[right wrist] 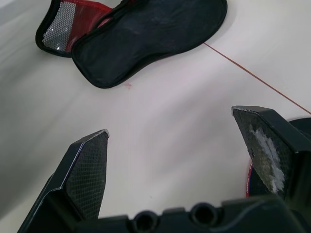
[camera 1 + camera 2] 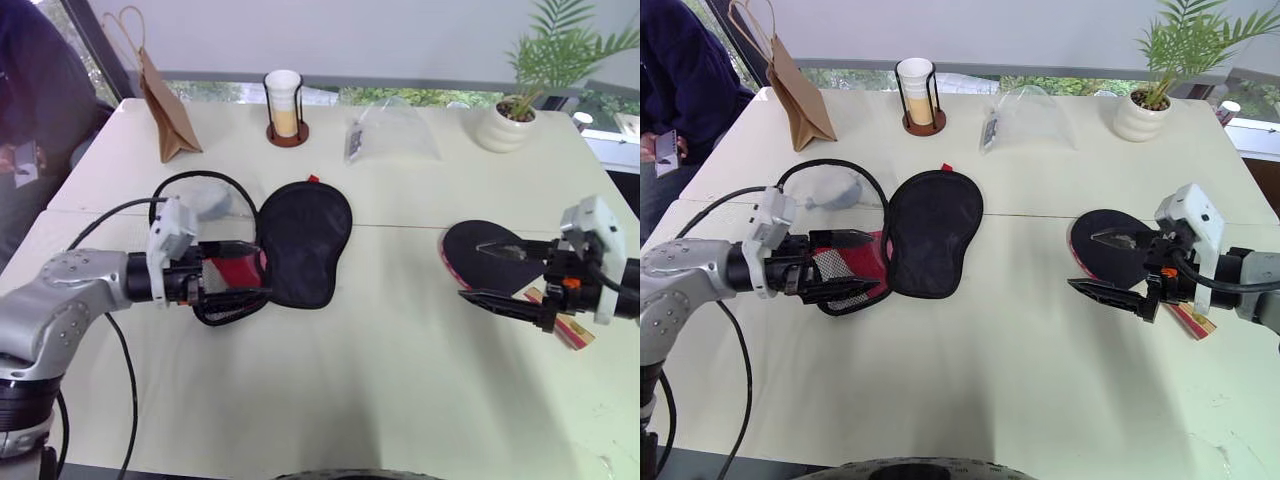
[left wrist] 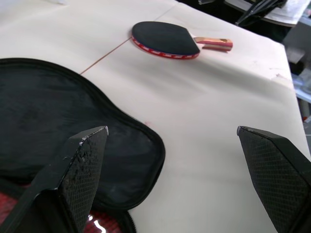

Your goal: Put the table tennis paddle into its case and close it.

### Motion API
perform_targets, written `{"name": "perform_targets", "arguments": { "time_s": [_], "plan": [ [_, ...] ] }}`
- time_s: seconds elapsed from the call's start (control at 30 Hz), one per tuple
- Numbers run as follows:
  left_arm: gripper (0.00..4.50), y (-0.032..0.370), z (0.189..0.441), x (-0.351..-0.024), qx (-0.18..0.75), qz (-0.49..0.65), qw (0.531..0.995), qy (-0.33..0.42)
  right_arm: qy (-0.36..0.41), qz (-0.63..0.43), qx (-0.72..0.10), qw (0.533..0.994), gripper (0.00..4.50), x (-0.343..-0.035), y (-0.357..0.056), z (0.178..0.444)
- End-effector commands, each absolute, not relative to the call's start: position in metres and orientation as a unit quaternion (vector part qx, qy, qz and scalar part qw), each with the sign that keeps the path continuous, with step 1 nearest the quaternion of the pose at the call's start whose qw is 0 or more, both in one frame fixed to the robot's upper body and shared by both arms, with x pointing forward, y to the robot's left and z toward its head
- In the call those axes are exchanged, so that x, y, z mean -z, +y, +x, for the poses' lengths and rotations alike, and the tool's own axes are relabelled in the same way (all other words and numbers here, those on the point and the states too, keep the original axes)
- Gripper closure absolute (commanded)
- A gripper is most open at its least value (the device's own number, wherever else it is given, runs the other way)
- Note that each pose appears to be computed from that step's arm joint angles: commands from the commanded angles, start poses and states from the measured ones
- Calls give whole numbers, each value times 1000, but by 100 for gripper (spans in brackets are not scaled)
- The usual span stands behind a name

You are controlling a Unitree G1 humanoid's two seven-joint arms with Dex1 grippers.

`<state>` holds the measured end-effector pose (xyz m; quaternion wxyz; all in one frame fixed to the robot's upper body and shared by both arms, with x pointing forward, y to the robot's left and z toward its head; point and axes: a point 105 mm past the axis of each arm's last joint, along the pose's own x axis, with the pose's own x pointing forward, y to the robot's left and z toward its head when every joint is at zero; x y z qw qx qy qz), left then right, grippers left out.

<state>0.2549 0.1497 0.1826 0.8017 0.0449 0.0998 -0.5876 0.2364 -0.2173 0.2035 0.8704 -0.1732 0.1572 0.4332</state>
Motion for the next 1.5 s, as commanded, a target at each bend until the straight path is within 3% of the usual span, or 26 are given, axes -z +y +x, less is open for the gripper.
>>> {"name": "perform_targets", "arguments": {
  "time_s": [0.03,1.1,1.23,1.5],
  "plan": [
    [7,148,250,-188,592,60,799,81,144,-190,-443,864,4,-212,-213,235],
    [7,150,249,-191,575,55,812,79,136,-165,-446,869,4,-205,-205,248],
    [7,157,256,-190,556,53,826,77,128,-145,-435,879,4,-195,-178,268],
    [7,167,264,-190,540,73,835,77,194,-115,-406,885,4,-144,-117,308]
  ]
}}
